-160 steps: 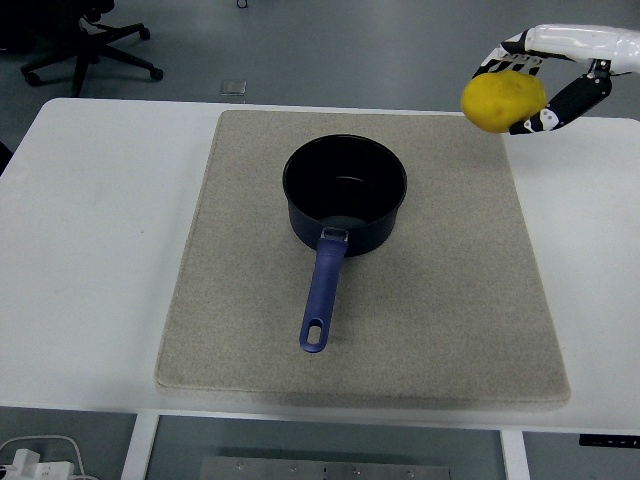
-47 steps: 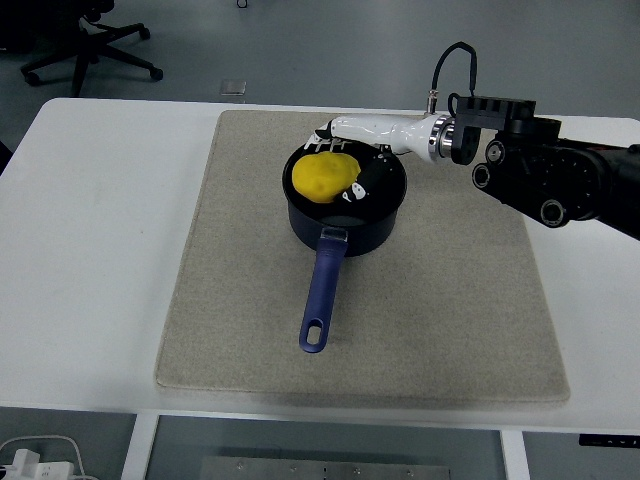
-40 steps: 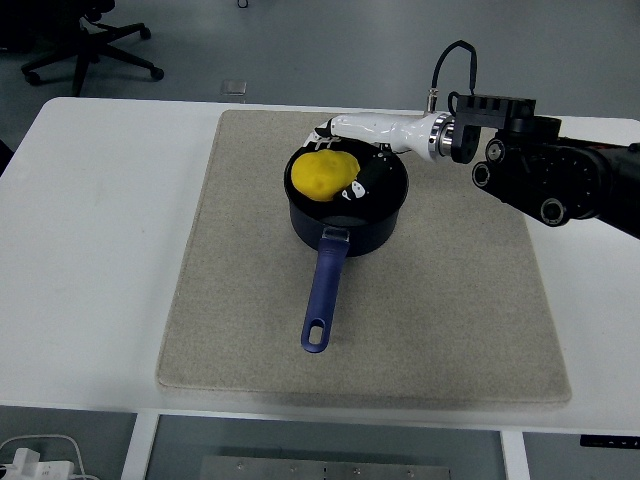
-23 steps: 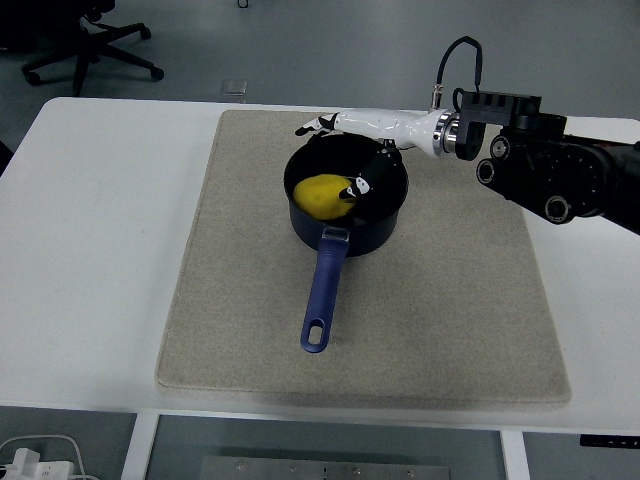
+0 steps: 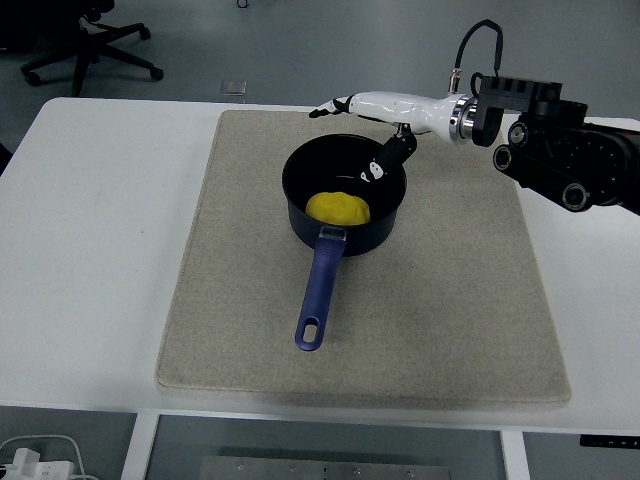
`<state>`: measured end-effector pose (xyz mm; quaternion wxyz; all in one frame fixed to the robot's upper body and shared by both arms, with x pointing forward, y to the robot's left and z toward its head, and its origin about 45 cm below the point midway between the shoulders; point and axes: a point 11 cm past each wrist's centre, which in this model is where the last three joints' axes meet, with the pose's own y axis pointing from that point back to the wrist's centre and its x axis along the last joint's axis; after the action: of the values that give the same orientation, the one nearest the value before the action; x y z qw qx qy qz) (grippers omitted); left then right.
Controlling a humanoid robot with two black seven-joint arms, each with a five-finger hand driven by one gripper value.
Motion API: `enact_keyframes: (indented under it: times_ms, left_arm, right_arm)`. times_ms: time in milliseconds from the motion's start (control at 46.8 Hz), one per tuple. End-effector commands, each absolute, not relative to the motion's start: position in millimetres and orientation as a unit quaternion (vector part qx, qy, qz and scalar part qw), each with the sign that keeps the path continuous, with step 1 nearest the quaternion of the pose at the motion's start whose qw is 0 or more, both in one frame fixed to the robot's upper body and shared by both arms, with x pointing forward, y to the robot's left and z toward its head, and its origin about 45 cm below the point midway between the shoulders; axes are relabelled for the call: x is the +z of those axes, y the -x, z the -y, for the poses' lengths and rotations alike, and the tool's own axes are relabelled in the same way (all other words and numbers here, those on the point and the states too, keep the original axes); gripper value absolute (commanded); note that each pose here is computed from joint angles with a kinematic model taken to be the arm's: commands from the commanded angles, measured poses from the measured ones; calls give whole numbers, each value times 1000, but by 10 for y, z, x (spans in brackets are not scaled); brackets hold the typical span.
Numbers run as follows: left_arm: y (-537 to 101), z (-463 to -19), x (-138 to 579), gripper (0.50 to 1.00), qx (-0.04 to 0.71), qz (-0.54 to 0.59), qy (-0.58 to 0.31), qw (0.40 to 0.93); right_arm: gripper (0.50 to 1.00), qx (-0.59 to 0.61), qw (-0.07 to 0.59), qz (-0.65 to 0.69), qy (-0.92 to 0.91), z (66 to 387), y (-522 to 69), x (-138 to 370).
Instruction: Put the potato in the blue pot
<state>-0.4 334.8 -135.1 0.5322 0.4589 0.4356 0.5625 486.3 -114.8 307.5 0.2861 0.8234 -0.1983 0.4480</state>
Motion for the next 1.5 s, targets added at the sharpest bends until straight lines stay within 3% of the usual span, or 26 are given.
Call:
enact_keyframes:
  times_ms: [0,278,726,1111,1474]
  left_arm:
    - [4,-3348,-1351,994,562,-436,-459,532]
    - [4,-3348,-1351,994,562,-436,-459,532]
    - [3,-3350,-1351,994,563,-435,-459,532]
    - [4,-3348,-1351,994,562,-436,-459,532]
    - [4,-3348,-1351,994,562,-436,-459,532]
  right_arm:
    - [930,449,276,219,-821,1243,-4935,3283]
    - [930,390,233,309,-835,1831,-5112,3881]
    - [930,244,129,477,-835,2809,-5198,4012]
    - [930,136,66,595,-789,3543,-5206,3634]
    - [930,14,22,657,-753,3840,-5024,2920]
